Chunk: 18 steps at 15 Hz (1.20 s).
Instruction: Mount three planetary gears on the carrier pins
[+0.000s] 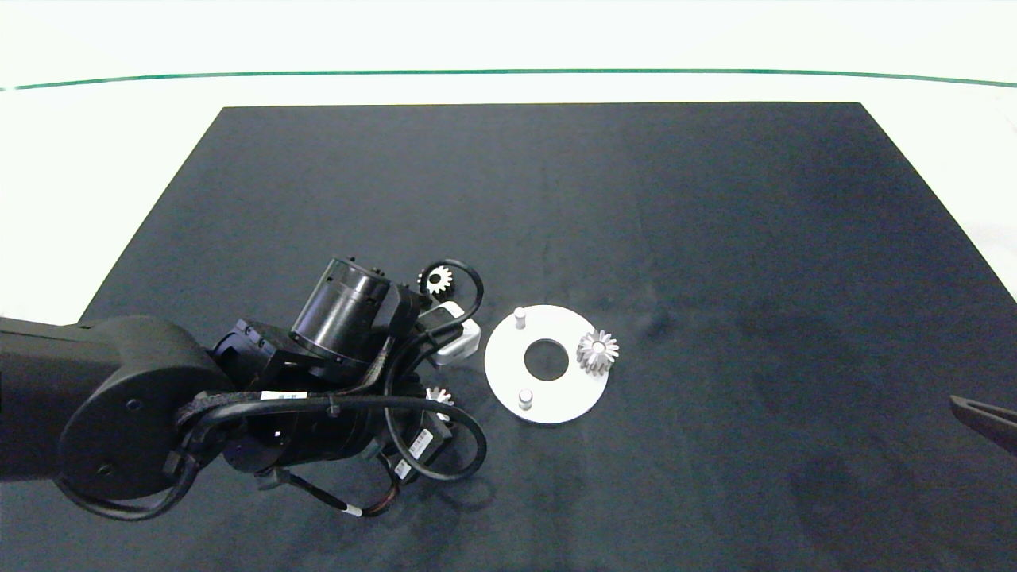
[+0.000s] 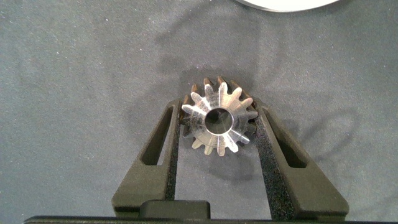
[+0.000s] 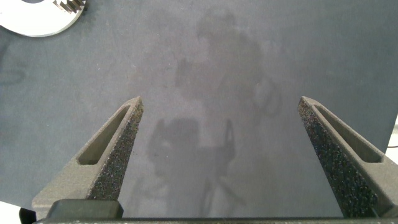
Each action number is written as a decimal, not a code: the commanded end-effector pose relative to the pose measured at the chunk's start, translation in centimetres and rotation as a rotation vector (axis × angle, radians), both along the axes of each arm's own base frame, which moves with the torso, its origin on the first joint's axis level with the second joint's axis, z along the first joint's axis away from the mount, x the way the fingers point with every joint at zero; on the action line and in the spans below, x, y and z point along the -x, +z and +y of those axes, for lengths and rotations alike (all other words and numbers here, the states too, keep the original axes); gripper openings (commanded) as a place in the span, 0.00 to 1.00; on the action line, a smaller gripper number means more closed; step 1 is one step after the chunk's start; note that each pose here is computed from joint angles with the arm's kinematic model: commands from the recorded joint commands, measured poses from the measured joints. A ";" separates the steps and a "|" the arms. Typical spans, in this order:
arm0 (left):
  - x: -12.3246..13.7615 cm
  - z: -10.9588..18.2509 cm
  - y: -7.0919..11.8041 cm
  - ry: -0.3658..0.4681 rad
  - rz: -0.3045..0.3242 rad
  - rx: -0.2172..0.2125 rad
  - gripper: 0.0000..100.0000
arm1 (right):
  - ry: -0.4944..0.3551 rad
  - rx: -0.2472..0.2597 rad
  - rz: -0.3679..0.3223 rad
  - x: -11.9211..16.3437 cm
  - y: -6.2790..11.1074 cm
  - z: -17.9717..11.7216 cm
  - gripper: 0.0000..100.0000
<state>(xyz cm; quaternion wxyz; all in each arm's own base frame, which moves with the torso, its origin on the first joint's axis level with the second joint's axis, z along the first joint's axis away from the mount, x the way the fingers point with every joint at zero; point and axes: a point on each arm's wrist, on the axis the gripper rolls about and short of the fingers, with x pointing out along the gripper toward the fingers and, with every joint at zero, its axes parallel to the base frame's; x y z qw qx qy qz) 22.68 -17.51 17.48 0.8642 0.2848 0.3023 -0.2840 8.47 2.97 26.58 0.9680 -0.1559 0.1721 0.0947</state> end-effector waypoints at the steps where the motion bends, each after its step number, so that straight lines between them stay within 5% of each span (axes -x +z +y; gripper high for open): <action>1: -0.1 0.1 0.8 0.008 -0.048 0.030 0.24 | 0.000 0.003 0.003 0.0 0.0 0.0 1.00; 7: 0.4 0.0 3.7 -0.013 -0.069 0.036 0.22 | 0.000 0.006 0.009 -0.1 -0.2 0.0 1.00; 11: 2.0 -2.4 5.6 -0.110 -0.094 0.063 0.22 | 0.000 0.006 0.010 -0.1 -0.2 0.0 1.00; 18: 1.8 -5.4 4.5 -0.171 -0.074 0.047 0.22 | -0.002 0.007 0.012 -0.1 -0.3 0.0 1.00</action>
